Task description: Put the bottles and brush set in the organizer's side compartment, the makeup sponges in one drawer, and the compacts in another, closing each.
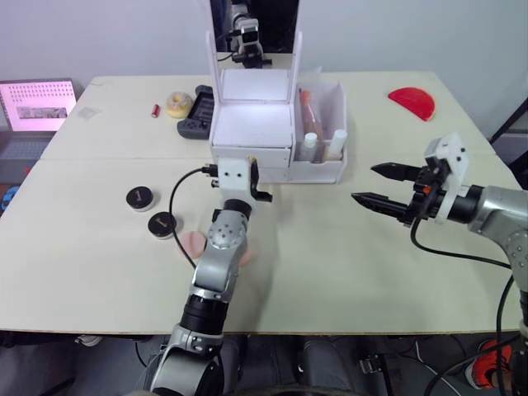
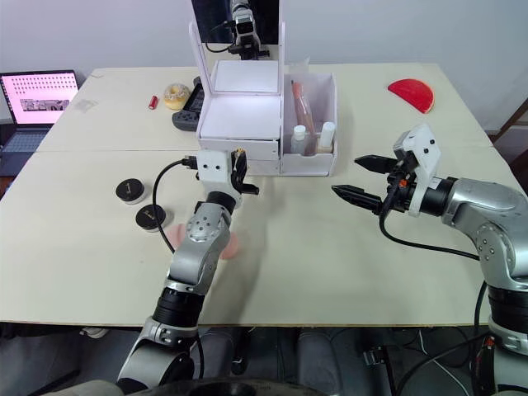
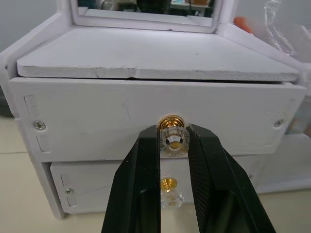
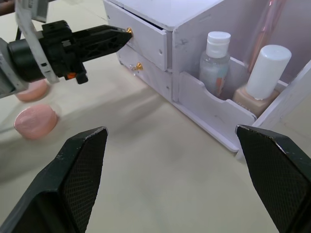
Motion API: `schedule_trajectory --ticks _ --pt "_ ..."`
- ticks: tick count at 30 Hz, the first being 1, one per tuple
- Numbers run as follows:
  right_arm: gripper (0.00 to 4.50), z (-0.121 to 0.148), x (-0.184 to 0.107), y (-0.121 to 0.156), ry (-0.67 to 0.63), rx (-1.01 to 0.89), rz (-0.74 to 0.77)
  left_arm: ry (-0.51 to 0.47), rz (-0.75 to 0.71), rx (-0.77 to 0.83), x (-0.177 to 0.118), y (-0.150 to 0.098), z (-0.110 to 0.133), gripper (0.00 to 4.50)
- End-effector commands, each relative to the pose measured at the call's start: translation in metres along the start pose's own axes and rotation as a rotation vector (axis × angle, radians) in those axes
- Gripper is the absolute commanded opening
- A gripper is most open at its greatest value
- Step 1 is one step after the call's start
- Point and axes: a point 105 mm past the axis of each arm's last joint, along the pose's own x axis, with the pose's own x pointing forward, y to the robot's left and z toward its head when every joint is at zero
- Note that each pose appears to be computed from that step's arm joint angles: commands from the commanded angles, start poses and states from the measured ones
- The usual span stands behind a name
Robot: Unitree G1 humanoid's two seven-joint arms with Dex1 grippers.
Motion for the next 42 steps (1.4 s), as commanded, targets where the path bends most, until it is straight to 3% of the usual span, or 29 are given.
schedule_trajectory --ticks 1,11,19,31,38,42 --pt "4.50 0.014 -0.004 0.002 -0.033 -0.054 -0.004 -0.067 -0.165 0.019 -0.023 -0.033 0.014 0.28" --pt "4.50 0.018 -0.004 0.001 -0.031 -0.064 0.007 -0.037 -0.325 0.058 -0.067 -0.037 0.009 0.28" --pt "4.50 0.018 -0.003 0.001 -0.031 -0.065 0.013 -0.055 -0.425 0.072 -0.071 -0.055 0.015 0.28" --pt "4.50 0.021 -0.001 0.005 -0.031 -0.065 0.023 -0.037 -0.466 0.105 -0.078 -0.057 0.013 0.28" --pt "4.50 0.021 0.000 0.006 -0.038 -0.060 0.021 -0.026 -0.465 0.123 -0.079 -0.054 0.012 3.60" --pt "4.50 0.020 0.000 0.007 -0.040 -0.057 0.021 -0.018 -0.454 0.134 -0.083 -0.045 0.014 3.60"
